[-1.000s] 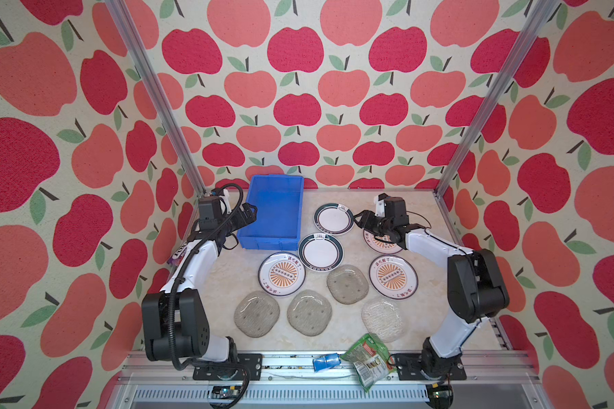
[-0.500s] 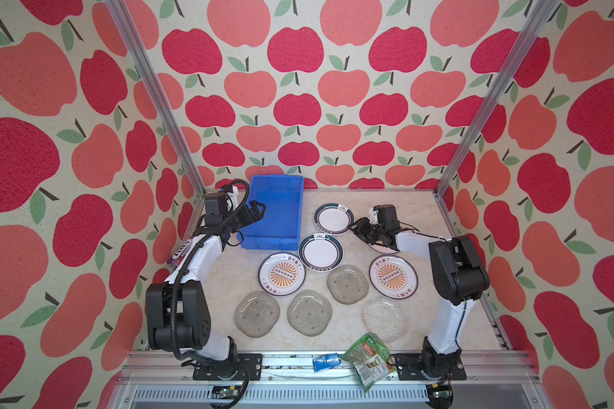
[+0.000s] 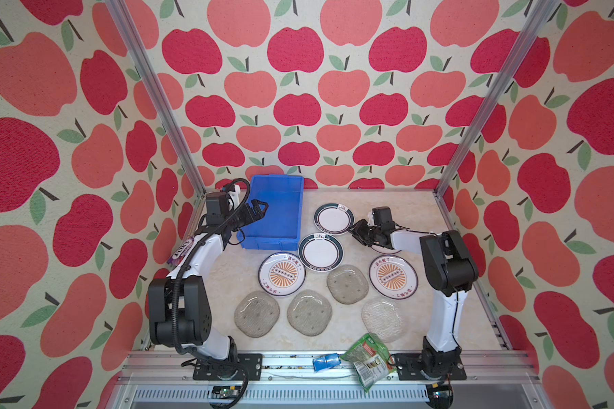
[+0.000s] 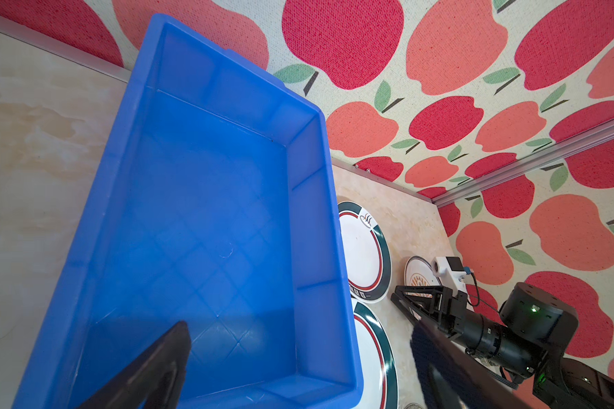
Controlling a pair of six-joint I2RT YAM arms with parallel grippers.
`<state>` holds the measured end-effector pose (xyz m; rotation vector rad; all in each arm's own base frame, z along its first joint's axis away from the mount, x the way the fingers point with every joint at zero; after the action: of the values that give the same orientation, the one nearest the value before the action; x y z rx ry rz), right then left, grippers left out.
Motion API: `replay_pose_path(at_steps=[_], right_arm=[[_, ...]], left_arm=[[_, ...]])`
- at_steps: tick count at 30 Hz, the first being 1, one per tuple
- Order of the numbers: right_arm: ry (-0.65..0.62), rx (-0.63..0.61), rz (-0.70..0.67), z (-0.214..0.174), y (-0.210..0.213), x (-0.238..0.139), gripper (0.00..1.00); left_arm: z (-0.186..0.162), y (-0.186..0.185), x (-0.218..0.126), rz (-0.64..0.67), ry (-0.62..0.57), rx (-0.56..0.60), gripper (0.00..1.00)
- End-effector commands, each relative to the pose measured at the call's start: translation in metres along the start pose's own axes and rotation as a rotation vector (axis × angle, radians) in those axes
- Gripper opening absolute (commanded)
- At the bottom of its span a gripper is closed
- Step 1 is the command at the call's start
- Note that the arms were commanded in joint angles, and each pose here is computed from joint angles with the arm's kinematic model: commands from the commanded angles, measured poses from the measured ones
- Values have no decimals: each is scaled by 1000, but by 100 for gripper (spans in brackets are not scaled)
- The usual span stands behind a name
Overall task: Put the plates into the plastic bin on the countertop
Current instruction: 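Grasp the edge of the green-rimmed white plate with the right gripper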
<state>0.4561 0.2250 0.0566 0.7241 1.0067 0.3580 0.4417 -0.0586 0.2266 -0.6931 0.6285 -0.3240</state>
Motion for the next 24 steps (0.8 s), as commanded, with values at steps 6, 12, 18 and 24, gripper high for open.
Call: replay_pose_path(at_steps=[6, 12, 18, 24], right_arm=[[-25, 21, 2, 15, 7, 15, 36], [-11, 36, -12, 13, 5, 21, 35], [-8, 39, -20, 11, 6, 28, 33], [-4, 60, -26, 8, 3, 34, 30]], left_arm=[[3, 2, 1, -20, -8, -6, 99], [4, 7, 1, -21, -12, -21, 99], [4, 11, 2, -25, -16, -33, 99], [3, 13, 1, -27, -20, -41, 99]])
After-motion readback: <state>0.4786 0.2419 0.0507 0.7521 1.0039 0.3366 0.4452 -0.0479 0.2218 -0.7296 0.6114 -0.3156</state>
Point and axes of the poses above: each gripper's point midway between its finger pads, its own x axis out along the fingers, its own y axis along the line the jaws close on, z = x × y, the point moved 2 cm from there along -x, back along the fingers, and after that the axes turned 8 degrees about -x, right-handed, at the moved point
